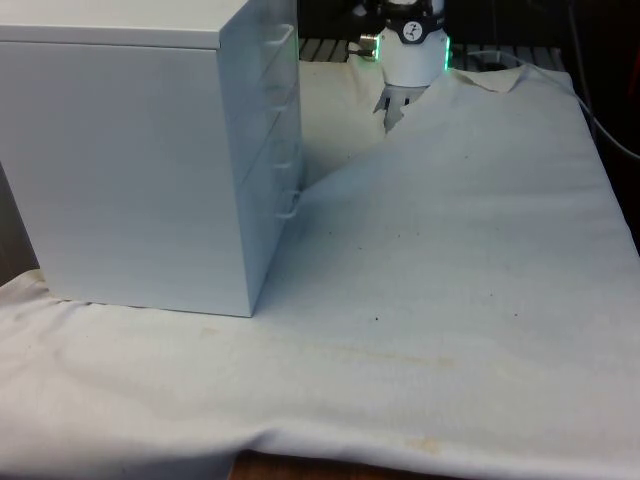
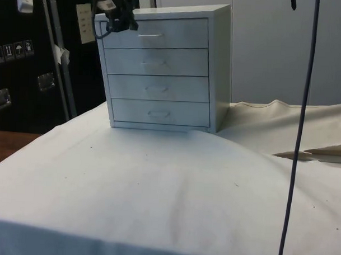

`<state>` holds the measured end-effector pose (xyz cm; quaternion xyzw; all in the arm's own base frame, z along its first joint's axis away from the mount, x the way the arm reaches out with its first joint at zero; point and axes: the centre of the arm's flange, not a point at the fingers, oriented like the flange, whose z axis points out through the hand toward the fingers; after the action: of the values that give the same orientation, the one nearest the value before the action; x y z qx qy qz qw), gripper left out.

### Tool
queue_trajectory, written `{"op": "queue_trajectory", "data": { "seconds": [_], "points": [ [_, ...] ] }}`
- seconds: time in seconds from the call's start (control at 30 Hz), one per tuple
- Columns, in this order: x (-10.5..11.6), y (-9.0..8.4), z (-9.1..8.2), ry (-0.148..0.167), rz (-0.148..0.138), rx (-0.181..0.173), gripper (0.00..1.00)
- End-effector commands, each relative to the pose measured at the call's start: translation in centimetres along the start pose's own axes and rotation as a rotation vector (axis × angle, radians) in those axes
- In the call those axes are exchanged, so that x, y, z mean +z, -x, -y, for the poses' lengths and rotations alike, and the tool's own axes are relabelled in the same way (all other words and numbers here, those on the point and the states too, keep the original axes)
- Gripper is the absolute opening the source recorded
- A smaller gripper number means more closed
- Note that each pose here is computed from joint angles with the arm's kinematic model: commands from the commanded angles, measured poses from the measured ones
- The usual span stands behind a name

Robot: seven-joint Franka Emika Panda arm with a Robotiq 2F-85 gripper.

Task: Open the drawer, then close it.

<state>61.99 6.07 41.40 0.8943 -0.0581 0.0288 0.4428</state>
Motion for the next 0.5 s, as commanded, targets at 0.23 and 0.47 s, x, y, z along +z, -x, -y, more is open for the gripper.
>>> {"op": "queue_trajectory", "data": {
  "seconds": [0.23,0.47],
  "points": [
    [-0.23,0.10,0.18,0.000,-0.005,-0.004,0.00],
    [-0.17,0.08,0.20,0.001,-0.003,-0.003,0.20]
  ]
}}
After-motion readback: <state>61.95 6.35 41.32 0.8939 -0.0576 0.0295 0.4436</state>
